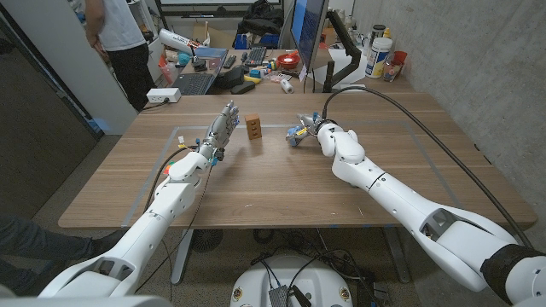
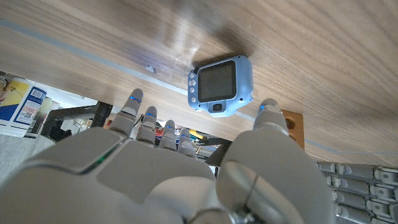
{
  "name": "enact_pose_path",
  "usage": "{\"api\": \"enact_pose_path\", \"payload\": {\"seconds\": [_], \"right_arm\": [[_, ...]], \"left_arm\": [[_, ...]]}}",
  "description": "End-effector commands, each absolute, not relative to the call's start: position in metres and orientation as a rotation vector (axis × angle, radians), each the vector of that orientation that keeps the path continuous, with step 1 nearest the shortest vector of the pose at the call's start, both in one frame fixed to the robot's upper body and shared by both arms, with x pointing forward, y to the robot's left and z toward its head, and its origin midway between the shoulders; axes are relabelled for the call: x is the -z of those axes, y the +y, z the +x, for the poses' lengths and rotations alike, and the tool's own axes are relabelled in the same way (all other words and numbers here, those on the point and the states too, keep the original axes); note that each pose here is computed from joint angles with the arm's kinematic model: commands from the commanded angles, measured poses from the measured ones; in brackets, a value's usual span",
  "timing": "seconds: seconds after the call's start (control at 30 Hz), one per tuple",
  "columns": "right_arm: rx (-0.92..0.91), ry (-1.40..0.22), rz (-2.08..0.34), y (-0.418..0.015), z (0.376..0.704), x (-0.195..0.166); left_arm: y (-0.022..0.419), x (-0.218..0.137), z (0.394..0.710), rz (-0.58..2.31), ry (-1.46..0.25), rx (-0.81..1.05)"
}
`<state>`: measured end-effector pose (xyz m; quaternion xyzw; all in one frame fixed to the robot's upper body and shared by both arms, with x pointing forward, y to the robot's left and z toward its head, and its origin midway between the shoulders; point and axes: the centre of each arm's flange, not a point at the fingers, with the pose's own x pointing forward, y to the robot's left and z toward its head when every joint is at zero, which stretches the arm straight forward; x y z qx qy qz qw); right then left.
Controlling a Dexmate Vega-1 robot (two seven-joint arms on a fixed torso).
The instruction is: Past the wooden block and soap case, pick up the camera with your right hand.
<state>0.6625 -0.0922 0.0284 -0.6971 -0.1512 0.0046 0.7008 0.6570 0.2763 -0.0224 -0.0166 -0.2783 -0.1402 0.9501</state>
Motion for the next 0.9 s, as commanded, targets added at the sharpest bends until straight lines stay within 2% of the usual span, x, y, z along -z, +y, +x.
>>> {"api": "enact_pose_path", "payload": {"seconds": [0.03,0.9], "right_arm": [[-0.003,-0.318,-1.565,-0.093,0.665,-0.025],[-0.032,-0.263,-1.572,-0.093,0.678,-0.02]], "left_arm": [[0.276,0.023,0.657,-0.039,-0.568,0.286],[0.277,0.024,0.656,-0.038,-0.562,0.277]]}}
